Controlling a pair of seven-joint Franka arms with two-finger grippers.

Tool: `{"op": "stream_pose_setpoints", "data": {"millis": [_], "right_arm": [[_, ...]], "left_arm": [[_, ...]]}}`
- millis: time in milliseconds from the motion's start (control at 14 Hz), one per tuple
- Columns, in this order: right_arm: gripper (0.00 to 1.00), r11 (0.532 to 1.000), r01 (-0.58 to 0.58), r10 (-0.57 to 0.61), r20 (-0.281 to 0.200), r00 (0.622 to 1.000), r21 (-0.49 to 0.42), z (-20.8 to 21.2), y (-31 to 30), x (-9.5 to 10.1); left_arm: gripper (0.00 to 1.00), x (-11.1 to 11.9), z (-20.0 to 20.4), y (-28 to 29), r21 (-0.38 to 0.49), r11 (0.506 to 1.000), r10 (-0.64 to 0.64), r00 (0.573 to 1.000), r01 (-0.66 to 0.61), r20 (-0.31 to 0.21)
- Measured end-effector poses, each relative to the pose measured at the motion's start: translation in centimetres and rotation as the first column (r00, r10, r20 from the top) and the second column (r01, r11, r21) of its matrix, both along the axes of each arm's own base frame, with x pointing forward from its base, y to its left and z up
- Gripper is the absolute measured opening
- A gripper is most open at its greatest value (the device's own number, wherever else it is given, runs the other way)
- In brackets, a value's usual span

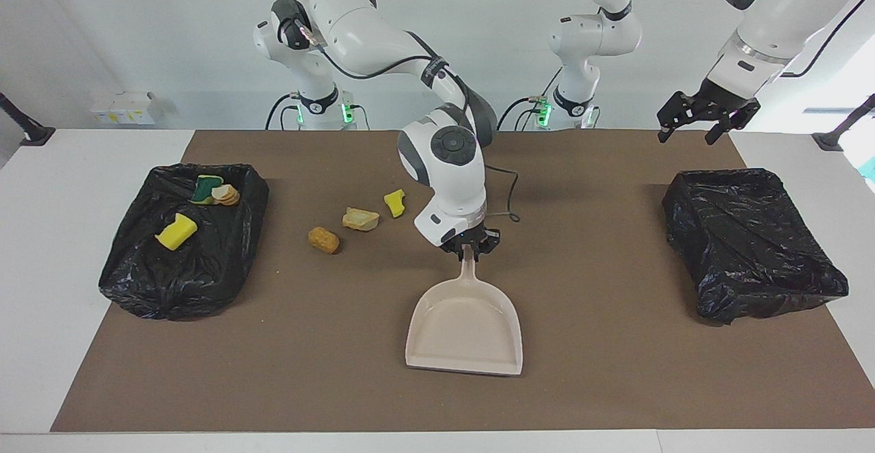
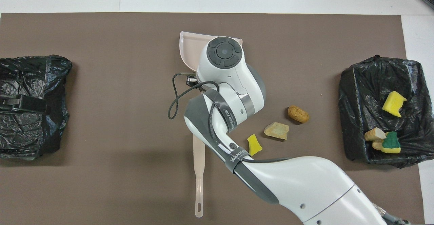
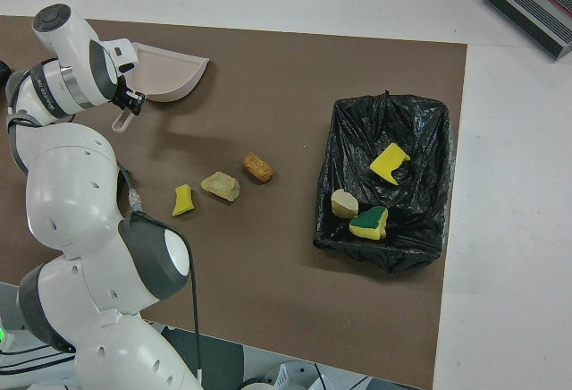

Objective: Sweep and dump trash in bin
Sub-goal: 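Carry the empty dustpan back and set it on the table, then release the dustpan with the right gripper while the left gripper reaches it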

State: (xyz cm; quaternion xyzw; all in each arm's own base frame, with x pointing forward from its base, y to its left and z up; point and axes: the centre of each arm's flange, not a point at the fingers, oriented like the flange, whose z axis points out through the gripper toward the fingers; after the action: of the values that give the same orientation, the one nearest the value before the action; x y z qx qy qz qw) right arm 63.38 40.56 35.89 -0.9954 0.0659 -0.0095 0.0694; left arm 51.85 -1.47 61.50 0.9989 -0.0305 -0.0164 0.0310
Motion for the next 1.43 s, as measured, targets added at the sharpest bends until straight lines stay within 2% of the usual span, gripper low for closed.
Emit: {"op": "stream_pose_setpoints", "data": {"millis": [143, 501, 572, 787, 930, 1145, 1431], "right_arm": [[0.36, 1.0, 0.004, -0.004, 0.016, 1.0, 0.01, -0.3, 0.1, 0.3], [0.93, 0.999, 0.005, -0.007, 0.051, 0.999, 0.032, 1.8, 0.1, 0.5], [1.0, 0.999, 0.007, -0.009, 0.054, 0.998, 0.033, 2.3, 0.0, 0.6], [1.0, 1.0, 0.008, -0.009, 0.035, 0.999, 0.018, 3.6, -0.9, -0.3], [1.0, 1.0, 0.001, -0.001, 0.023, 1.0, 0.007, 4.8, -1.4, -2.0], [1.0, 1.0, -0.026, 0.026, -0.01, 1.0, -0.009, 6.5, -1.8, -6.5], [1.0, 0.995, -0.093, 0.089, -0.09, 0.992, -0.037, 5.0, -0.5, -14.0]], "left_arm": [[1.0, 0.0, -0.1, 0.0, 0.0, 1.0, 0.0, 1.0, 0.0, -0.001], [1.0, 0.0, -0.2, 0.0, 0.0, 1.0, 0.0, 1.0, 0.0, -0.004], [1.0, 0.0, -0.2, 0.0, 0.0, 1.0, 0.0, 1.0, 0.0, -0.005], [1.0, 0.0, -0.2, 0.0, 0.0, 1.0, 0.0, 1.0, 0.0, -0.004], [1.0, 0.3, 0.0, 0.0, 0.0, 1.0, 0.013, 1.0, -0.013, 0.025], [1.0, 2.3, 0.5, 0.0, -0.007, 0.999, 0.047, 0.987, -0.047, 0.153], [1.0, 5.6, -0.3, -1.2, -0.04, 0.998, 0.054, 0.953, -0.044, 0.299]]}}
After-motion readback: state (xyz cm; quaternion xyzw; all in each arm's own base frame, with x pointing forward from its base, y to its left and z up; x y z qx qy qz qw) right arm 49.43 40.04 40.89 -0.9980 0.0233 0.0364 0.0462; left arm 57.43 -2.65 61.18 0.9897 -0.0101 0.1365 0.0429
